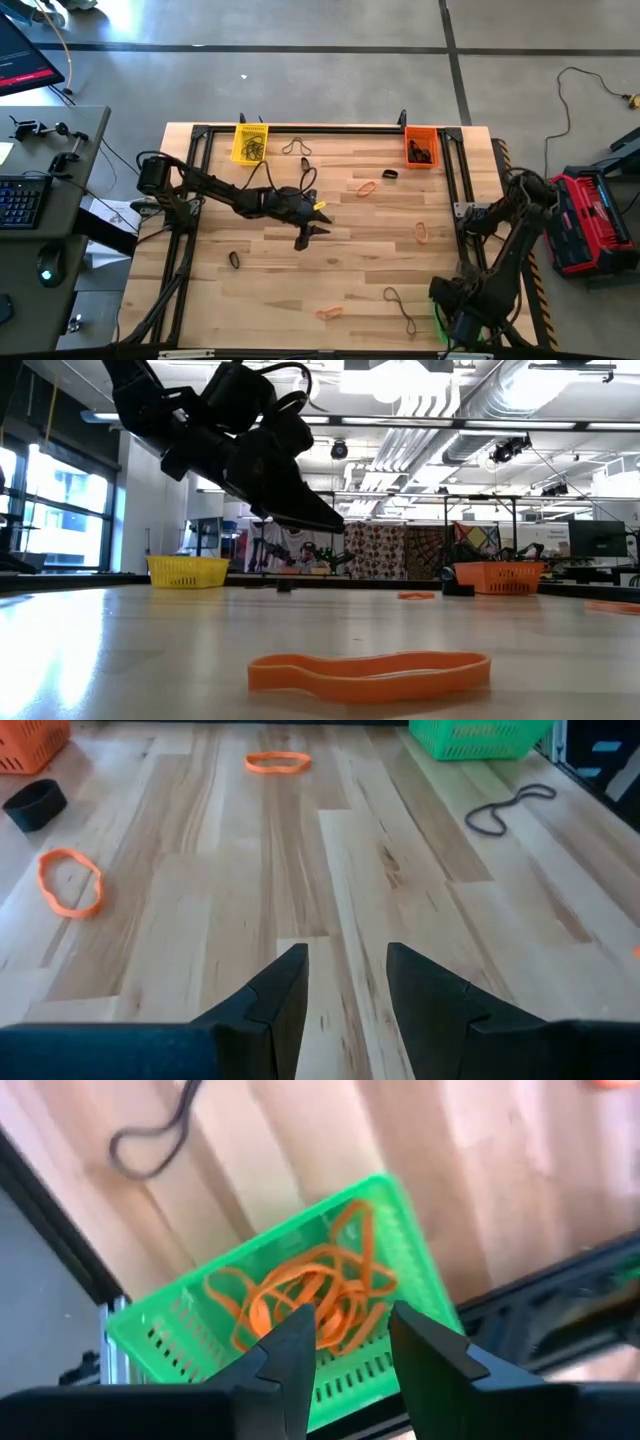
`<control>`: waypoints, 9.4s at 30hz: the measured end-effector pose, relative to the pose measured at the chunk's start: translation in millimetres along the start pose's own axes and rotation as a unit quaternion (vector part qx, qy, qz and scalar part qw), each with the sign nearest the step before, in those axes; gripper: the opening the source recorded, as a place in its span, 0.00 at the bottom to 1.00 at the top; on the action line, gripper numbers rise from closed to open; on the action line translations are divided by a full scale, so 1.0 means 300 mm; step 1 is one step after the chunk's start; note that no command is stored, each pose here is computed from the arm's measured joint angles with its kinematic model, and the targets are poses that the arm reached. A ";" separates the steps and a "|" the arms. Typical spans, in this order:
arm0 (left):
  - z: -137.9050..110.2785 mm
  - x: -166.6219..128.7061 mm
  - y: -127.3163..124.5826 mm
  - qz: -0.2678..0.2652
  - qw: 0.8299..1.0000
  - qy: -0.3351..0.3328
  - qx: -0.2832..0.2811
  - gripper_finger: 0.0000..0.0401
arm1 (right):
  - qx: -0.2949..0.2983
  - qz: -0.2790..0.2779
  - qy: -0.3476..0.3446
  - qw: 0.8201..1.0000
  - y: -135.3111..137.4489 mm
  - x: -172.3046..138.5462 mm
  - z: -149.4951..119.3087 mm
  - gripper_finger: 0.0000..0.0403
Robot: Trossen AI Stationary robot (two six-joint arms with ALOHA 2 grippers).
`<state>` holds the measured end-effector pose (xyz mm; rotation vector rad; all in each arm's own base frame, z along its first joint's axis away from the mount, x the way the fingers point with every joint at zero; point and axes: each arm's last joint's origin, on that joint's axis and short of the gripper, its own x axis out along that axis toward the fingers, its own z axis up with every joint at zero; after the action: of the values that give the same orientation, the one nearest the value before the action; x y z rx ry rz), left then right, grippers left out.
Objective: Sort rubber bands into baskets
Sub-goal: Put the black rubber band into the orange bin
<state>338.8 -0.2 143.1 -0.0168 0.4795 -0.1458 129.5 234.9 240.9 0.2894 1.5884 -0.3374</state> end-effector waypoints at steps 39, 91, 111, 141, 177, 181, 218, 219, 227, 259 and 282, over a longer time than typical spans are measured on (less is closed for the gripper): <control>-0.036 -0.306 0.383 0.221 0.951 0.128 -0.175 0.36 | -0.088 0.042 -0.448 0.889 -0.519 0.143 0.703 0.00; -0.045 -0.080 0.329 0.170 0.976 0.099 -0.098 0.02 | -0.052 0.006 -0.526 0.849 -0.543 0.135 0.738 0.00; 0.060 -0.017 0.021 -0.077 0.997 0.017 0.023 0.00 | -0.138 -0.014 -0.545 0.827 -0.468 0.217 0.797 0.03; 0.135 -0.027 0.018 -0.152 0.982 -0.081 -0.075 0.00 | -0.234 -0.048 -0.631 0.738 -0.340 0.146 0.749 0.37; 0.142 -0.028 0.029 -0.125 0.983 -0.092 -0.100 0.40 | -0.237 -0.083 -0.642 0.725 -0.339 0.134 0.750 0.00; 0.132 -0.026 0.030 -0.122 0.985 -0.079 -0.093 0.46 | -0.240 -0.087 -0.638 0.727 -0.340 0.137 0.750 0.00; 0.189 -0.092 0.078 -0.031 0.992 -0.119 0.003 0.49 | -0.091 -0.141 -0.525 0.835 -0.392 0.173 0.655 0.00; 0.190 -0.092 0.076 -0.031 0.992 -0.119 0.005 0.49 | -0.082 -0.144 -0.522 0.837 -0.410 0.164 0.654 0.00; 0.192 -0.092 0.074 -0.032 0.992 -0.122 0.007 0.49 | 0.032 -0.170 -0.478 0.861 -0.601 0.096 0.614 0.00; 0.158 -0.140 0.155 0.058 0.990 -0.127 0.019 0.24 | 0.524 -0.194 -0.284 0.779 -1.252 0.215 0.549 0.00; 0.094 -0.158 0.157 0.063 0.987 -0.147 0.005 0.21 | 0.569 -0.221 -0.223 0.760 -1.322 0.265 0.616 0.02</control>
<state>316.6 52.7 187.6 0.0011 0.1848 -0.0209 143.0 -203.8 170.2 0.6911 0.7721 -1.6350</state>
